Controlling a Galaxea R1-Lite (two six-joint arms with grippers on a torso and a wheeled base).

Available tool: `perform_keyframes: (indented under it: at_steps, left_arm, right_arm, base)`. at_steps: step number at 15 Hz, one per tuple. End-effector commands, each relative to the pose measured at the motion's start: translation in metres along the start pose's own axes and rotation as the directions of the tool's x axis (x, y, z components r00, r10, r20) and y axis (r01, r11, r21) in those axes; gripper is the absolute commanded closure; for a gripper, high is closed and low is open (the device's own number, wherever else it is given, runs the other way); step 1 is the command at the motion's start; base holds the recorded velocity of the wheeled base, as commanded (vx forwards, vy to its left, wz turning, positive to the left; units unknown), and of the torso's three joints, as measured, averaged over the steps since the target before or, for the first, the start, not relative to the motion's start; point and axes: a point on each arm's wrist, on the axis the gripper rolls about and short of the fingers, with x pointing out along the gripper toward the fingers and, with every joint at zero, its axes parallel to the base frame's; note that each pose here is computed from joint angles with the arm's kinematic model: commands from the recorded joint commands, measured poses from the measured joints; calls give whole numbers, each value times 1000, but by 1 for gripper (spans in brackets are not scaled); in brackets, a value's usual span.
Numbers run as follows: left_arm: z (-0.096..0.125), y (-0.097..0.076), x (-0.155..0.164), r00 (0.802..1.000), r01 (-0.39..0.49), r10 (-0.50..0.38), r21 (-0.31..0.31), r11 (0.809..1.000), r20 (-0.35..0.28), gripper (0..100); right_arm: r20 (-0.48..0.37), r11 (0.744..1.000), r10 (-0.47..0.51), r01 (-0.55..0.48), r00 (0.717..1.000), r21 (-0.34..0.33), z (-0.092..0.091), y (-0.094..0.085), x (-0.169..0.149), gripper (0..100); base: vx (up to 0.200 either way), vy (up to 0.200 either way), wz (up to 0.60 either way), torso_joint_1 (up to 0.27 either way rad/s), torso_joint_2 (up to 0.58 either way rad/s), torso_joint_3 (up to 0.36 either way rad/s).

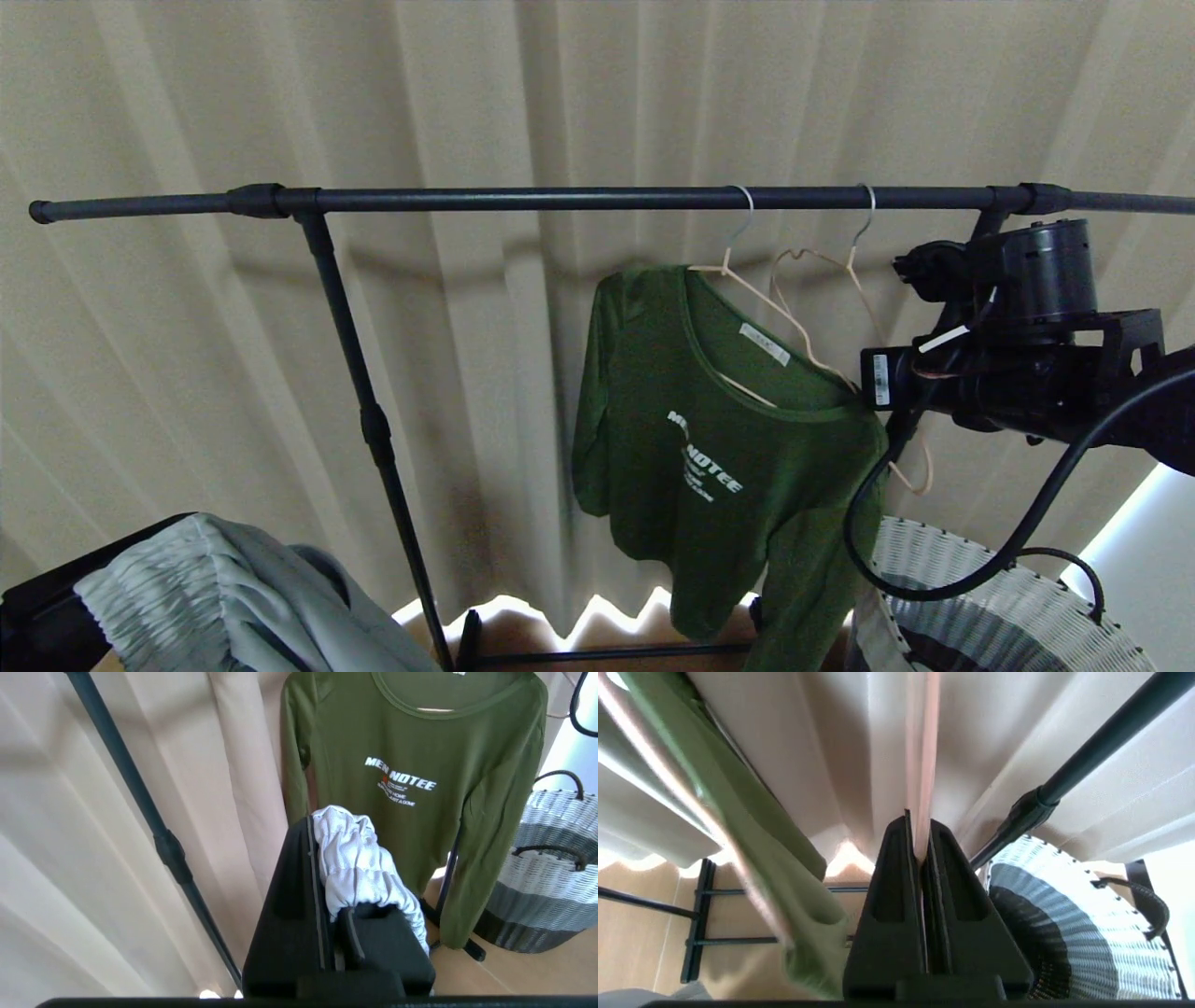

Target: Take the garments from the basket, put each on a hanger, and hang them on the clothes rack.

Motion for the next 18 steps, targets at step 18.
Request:
perform_keyframes:
  at_steps: [18]
  left_arm:
    - [1,0,1,1000,1,-1,-1,1000,2,100]
  right_arm:
    - [264,994,-47,20,963,103,-14,-48,-73,100]
  base:
    - [0,0,0,0,0,0]
